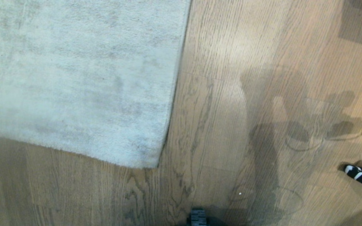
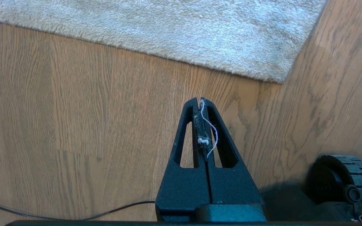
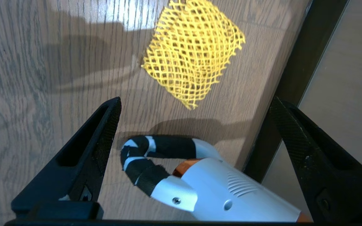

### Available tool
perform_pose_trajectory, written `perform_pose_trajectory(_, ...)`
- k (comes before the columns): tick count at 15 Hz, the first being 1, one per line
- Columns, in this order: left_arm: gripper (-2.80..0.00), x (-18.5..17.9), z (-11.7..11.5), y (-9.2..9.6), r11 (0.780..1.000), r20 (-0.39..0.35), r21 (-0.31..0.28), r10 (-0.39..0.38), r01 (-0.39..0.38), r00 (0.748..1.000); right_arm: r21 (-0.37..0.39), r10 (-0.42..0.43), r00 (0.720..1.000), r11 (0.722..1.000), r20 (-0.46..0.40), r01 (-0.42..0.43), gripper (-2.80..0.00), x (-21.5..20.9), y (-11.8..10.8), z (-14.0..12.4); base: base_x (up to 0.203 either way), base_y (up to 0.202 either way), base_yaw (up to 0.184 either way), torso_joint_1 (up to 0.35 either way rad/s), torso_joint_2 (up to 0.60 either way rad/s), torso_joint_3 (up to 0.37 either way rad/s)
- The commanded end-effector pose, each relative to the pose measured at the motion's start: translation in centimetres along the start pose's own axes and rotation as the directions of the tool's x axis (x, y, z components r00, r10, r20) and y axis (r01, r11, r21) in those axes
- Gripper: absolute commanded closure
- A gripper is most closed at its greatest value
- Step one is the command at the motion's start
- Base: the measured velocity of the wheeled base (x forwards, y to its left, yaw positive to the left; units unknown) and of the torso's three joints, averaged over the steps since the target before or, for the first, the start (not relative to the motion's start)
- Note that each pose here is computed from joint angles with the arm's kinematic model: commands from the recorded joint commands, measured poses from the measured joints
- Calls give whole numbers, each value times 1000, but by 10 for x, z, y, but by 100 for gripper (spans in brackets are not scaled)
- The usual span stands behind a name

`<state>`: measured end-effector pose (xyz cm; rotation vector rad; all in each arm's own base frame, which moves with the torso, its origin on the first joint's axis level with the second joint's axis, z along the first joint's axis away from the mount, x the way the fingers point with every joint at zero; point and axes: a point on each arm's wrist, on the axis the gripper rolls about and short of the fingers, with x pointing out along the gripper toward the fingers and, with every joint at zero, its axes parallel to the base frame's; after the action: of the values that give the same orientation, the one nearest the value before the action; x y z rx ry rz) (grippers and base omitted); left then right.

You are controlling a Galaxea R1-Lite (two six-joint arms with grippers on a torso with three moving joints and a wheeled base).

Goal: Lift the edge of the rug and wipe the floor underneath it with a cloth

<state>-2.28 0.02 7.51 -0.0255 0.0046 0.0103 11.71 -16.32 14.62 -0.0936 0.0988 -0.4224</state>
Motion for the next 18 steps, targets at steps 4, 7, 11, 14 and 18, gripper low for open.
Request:
perform_pose_trajectory(4, 0, 0, 0, 0, 1000, 0, -1, 1, -1, 1000, 8, 0, 998, 1000, 59, 0, -280, -9, 4, 15, 0, 0, 0, 0, 0, 0)
perform_pose_trajectory(7, 0, 0, 0, 0, 1000, 0, -1, 1, -1, 1000, 25, 49, 993, 998, 106, -52, -280, -20, 21, 34, 0, 0, 0, 0, 0, 0)
perform_pose_trajectory(11, 0, 0, 0, 0, 1000, 0, -1, 1, -1, 1000, 31, 188, 978, 981, 94, -191, 0, -30, 60, 49, 0, 0, 0, 0, 0, 0)
perform_pose_trajectory(14, 0, 0, 0, 0, 1000, 0, -1, 1, -1, 1000, 29, 242, 967, 969, 86, -245, 0, -47, 93, 54, 0, 0, 0, 0, 0, 0)
perform_pose_trajectory(18, 0, 0, 0, 0, 1000, 0, -1, 1, -1, 1000, 17, 323, 941, 945, 106, -326, 0, -89, 114, 54, 0, 0, 0, 0, 0, 0)
